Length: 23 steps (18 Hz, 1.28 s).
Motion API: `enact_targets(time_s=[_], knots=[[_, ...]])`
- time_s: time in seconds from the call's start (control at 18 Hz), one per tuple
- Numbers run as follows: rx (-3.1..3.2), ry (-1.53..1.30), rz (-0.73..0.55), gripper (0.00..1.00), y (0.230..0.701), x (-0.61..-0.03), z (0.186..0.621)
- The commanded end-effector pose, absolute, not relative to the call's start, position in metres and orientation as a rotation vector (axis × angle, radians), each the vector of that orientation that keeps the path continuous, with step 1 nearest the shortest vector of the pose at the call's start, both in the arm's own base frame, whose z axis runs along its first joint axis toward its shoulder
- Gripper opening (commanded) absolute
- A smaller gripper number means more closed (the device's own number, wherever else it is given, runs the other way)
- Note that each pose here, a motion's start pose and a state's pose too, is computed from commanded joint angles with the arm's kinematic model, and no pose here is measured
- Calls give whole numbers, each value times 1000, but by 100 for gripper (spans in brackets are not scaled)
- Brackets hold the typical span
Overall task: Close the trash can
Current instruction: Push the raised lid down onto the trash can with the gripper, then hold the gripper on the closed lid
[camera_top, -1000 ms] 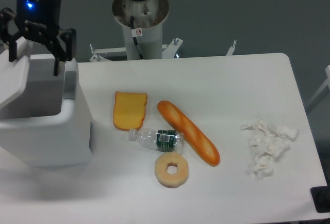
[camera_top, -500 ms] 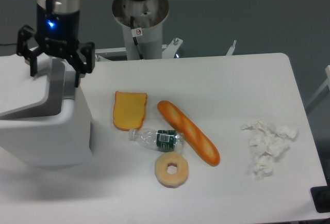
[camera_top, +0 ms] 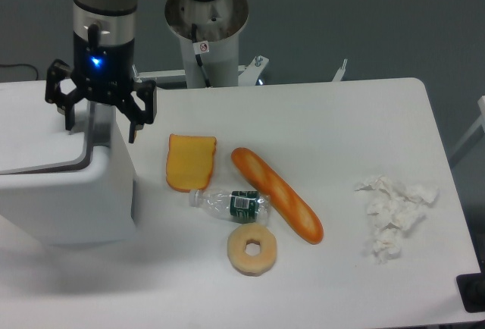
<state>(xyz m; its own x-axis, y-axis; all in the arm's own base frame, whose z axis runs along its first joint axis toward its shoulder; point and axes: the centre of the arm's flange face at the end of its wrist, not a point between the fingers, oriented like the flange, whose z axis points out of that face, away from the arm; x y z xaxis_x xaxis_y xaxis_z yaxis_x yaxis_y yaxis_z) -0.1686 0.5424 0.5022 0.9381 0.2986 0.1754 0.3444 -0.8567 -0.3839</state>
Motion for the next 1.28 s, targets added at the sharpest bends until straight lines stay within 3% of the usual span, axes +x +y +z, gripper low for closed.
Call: enact_targets(time_s=[0.61, 1.28], knots=[[-2708, -485, -142, 100, 543, -174, 486], [-2679, -478, -121, 100, 543, -176, 504]])
